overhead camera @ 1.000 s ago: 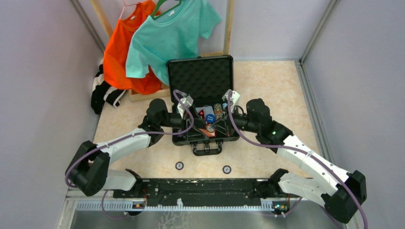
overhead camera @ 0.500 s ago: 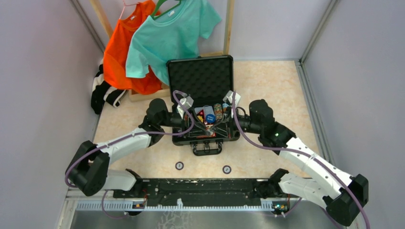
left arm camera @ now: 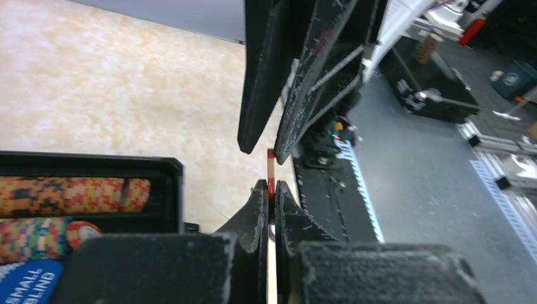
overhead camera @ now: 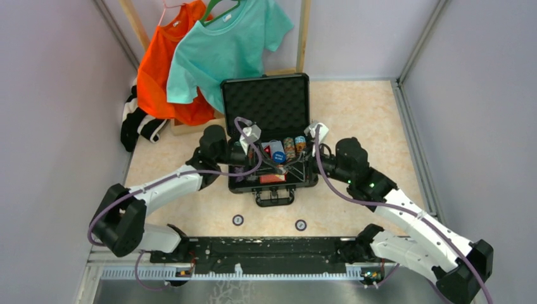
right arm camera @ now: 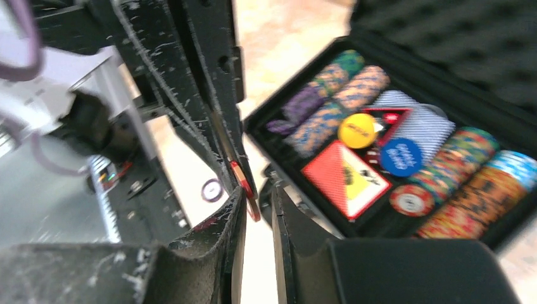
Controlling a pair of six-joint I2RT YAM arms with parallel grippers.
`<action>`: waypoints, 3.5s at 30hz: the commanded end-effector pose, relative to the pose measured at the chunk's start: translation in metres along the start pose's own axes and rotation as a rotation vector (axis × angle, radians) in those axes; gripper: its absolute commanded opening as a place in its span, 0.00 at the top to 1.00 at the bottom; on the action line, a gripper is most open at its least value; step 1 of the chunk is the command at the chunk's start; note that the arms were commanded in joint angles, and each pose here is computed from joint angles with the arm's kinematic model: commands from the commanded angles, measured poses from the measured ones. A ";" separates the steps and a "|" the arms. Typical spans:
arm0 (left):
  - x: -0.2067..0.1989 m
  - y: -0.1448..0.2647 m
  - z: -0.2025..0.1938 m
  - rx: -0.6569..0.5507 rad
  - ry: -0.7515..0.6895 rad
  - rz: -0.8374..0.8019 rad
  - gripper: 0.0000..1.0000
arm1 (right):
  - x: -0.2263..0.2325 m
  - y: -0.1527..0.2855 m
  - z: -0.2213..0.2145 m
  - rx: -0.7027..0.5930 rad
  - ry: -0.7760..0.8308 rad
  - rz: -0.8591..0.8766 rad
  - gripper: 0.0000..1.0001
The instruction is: Pack up texas hold em set
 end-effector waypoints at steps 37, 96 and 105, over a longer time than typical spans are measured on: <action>0.163 -0.064 -0.072 0.704 -0.090 0.450 0.70 | -0.044 0.032 -0.009 -0.116 -0.053 -0.634 0.81; 0.008 0.175 -0.044 -0.639 0.417 1.898 0.01 | 0.121 -0.161 -0.124 0.456 0.148 -0.327 0.41; 0.028 0.185 -0.051 -0.630 0.494 1.866 0.01 | 0.129 -0.192 -0.137 0.494 0.176 -0.272 0.38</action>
Point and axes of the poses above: each gripper's point midway between its finger pads, its own y axis back along the fingers, its own x axis along the line the jaws close on, z = x × y, the point moved 10 cm from there along y, back along the fingers, and after that the axes turned 3 degrees about y, right-handed, at the moved point
